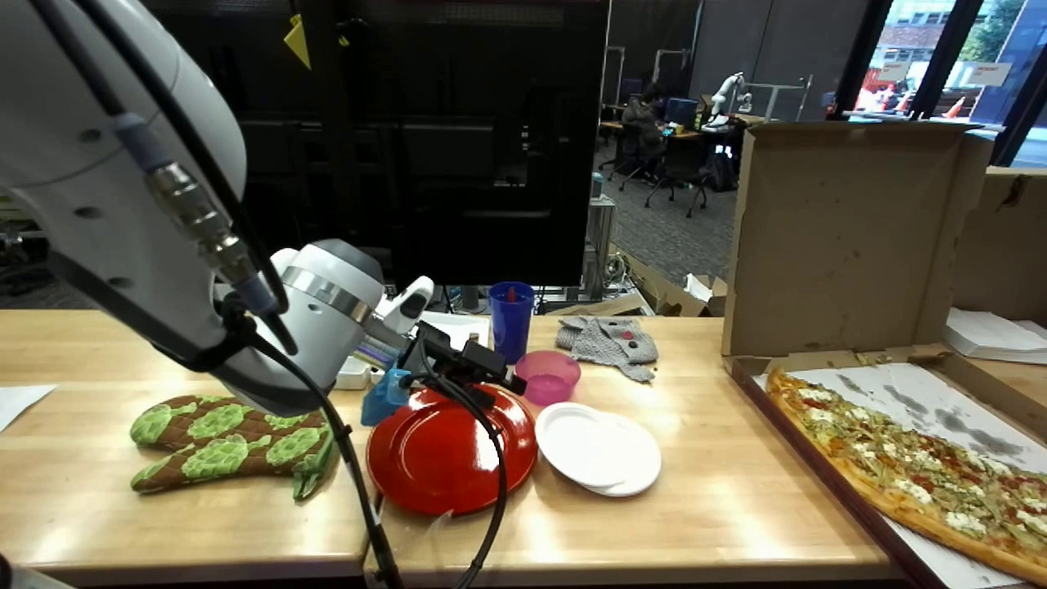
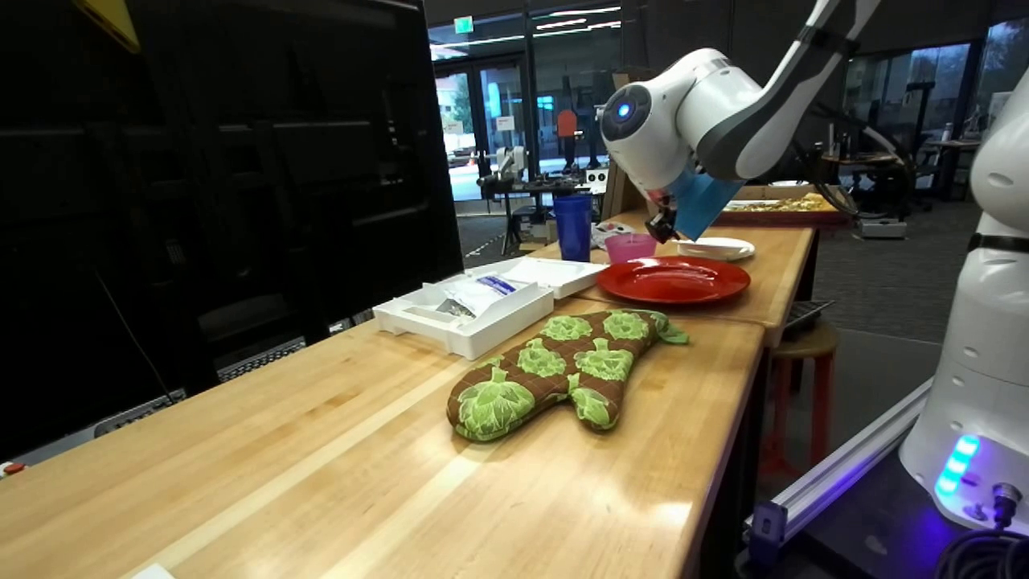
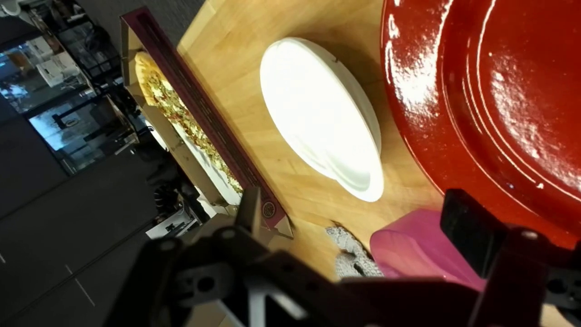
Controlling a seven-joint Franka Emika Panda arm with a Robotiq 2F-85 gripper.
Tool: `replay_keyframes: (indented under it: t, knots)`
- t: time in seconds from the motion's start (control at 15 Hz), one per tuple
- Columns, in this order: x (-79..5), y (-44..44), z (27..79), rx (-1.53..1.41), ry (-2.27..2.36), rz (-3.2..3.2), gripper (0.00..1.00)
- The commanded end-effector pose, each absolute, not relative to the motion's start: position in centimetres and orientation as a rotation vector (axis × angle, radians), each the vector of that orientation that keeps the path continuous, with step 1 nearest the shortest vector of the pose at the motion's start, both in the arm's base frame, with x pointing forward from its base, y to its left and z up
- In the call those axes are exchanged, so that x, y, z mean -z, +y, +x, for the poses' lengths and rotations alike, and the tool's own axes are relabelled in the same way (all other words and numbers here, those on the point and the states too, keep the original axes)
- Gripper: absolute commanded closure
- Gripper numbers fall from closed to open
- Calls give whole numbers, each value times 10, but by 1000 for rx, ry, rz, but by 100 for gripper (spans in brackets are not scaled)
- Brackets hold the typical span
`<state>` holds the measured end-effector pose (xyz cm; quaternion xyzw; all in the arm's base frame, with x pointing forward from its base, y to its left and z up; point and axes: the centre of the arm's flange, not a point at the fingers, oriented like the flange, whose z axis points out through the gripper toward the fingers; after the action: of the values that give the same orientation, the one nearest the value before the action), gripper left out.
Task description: Put one white plate on the red plate, then the pink plate on the left white plate
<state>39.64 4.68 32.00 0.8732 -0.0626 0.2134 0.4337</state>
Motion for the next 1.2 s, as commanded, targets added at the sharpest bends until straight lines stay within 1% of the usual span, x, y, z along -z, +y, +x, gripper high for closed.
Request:
replay_keyframes:
  t: [0.0,0.4,1.13]
  knots:
    - [-303,36,403,-530,-138,2220,0]
    - [-282,23,411,-494,-130,2290,0]
    - [-287,-13,411,-499,-115,2211,0]
